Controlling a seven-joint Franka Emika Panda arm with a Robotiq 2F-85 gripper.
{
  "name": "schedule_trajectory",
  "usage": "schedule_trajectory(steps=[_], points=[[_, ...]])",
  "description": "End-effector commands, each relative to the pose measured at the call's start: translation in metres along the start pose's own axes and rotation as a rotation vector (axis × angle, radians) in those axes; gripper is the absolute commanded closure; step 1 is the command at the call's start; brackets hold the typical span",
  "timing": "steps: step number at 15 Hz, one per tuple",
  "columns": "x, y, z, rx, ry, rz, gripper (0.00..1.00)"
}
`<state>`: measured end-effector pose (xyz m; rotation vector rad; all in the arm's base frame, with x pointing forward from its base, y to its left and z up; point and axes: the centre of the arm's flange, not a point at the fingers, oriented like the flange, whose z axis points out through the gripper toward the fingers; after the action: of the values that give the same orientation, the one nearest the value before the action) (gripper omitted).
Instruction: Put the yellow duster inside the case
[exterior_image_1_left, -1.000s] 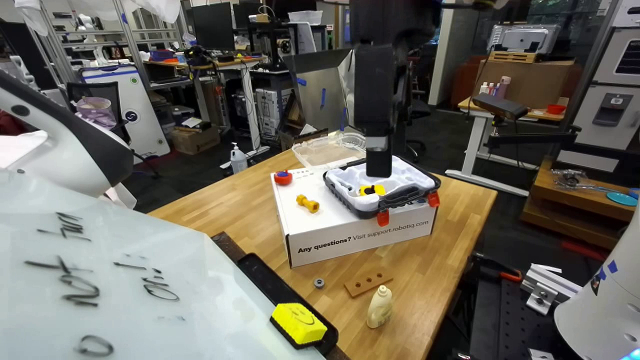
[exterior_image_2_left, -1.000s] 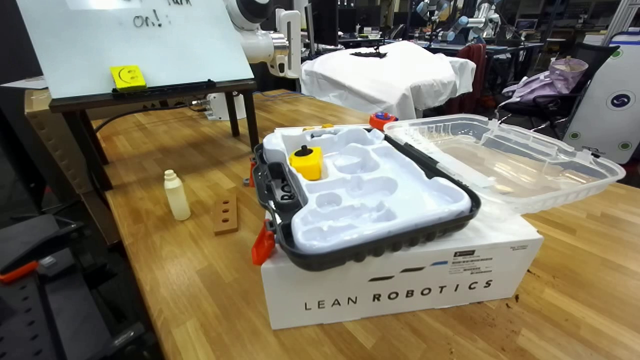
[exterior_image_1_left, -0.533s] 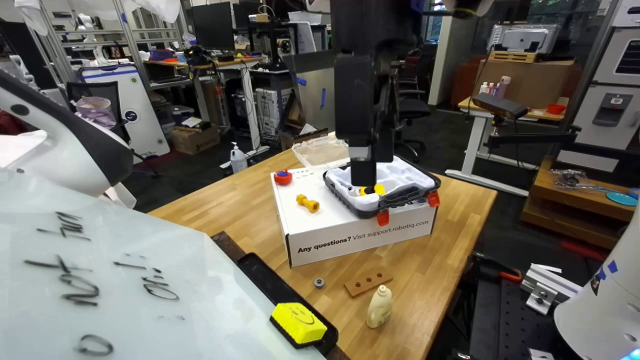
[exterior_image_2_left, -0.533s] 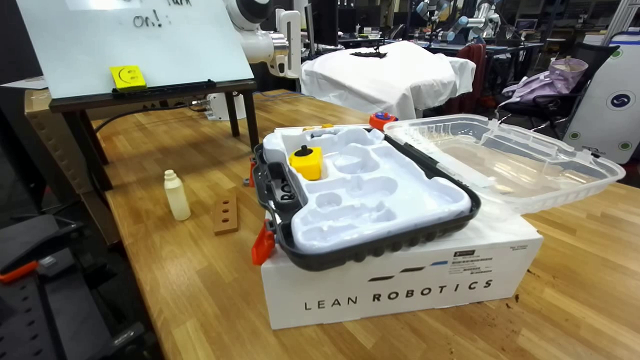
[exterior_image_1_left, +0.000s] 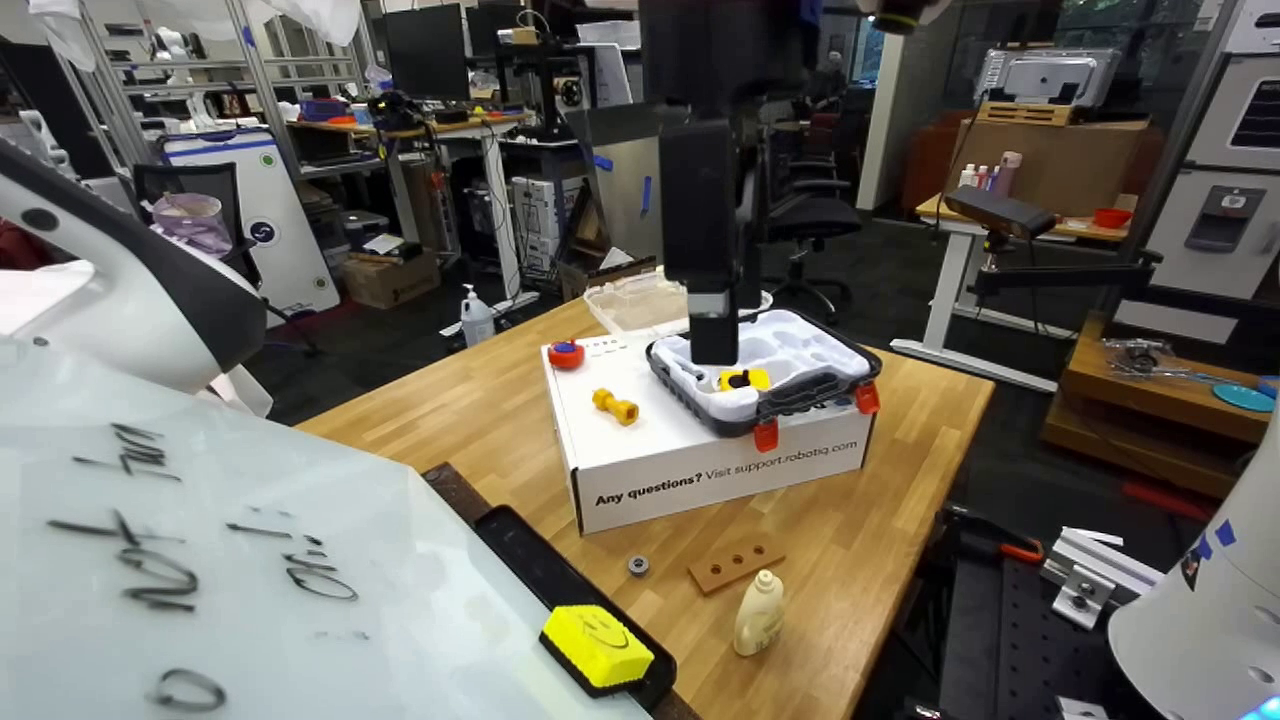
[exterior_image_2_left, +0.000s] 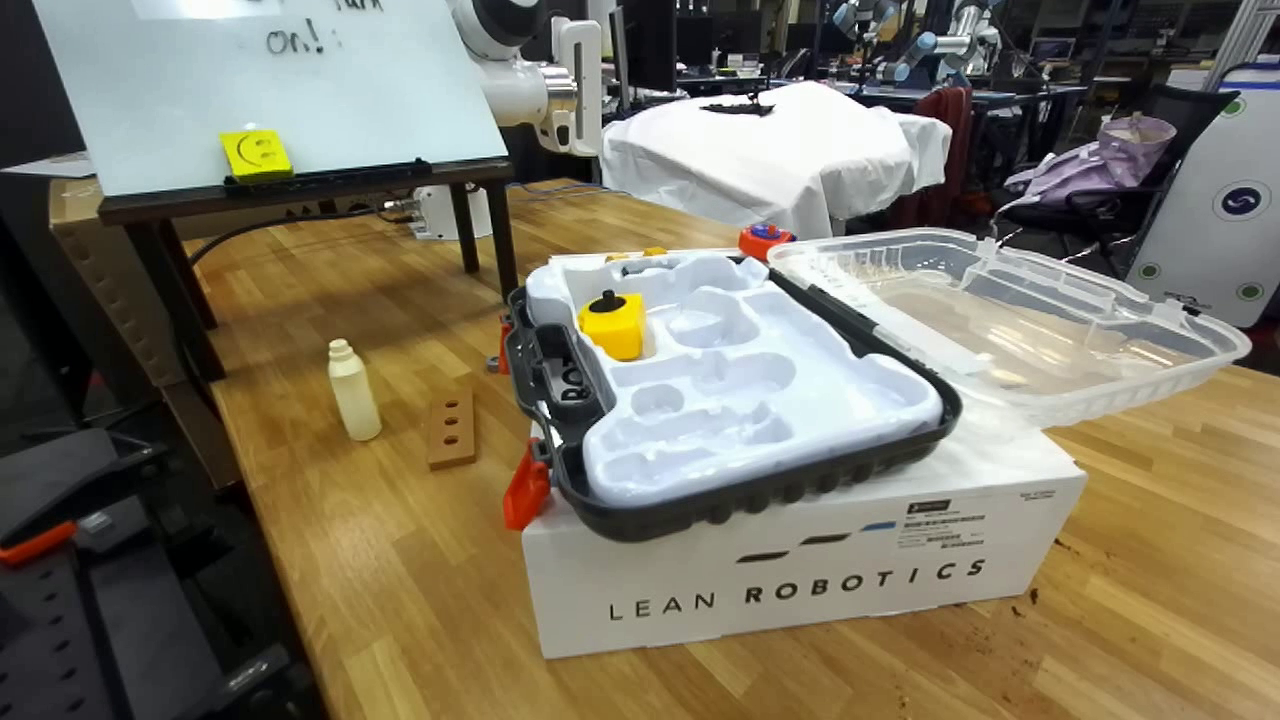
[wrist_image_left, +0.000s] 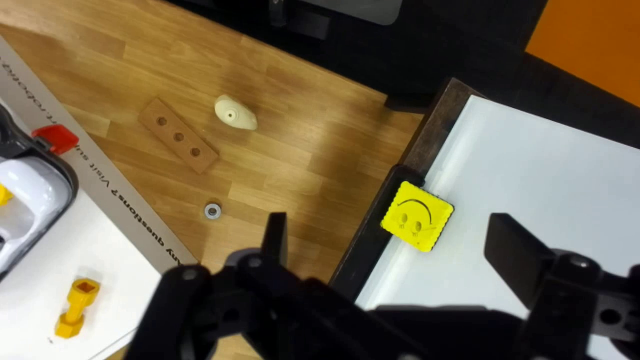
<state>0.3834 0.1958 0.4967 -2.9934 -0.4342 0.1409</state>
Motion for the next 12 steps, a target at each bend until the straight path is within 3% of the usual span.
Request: schedule_trajectory(steps=[1,2,3,12], points=[[0.030,-0.006,-0.008,0.016,-0.035,-0.186,0.00],[0.036,-0.009,-0.009,0.036,-0.030,-0.236,0.00],[0.019,-0.008,-0.003,0.007,-0.003,-0.150,0.00],[0.023,-0.008,-0.002,0.010,-0.007,-0.159,0.00]])
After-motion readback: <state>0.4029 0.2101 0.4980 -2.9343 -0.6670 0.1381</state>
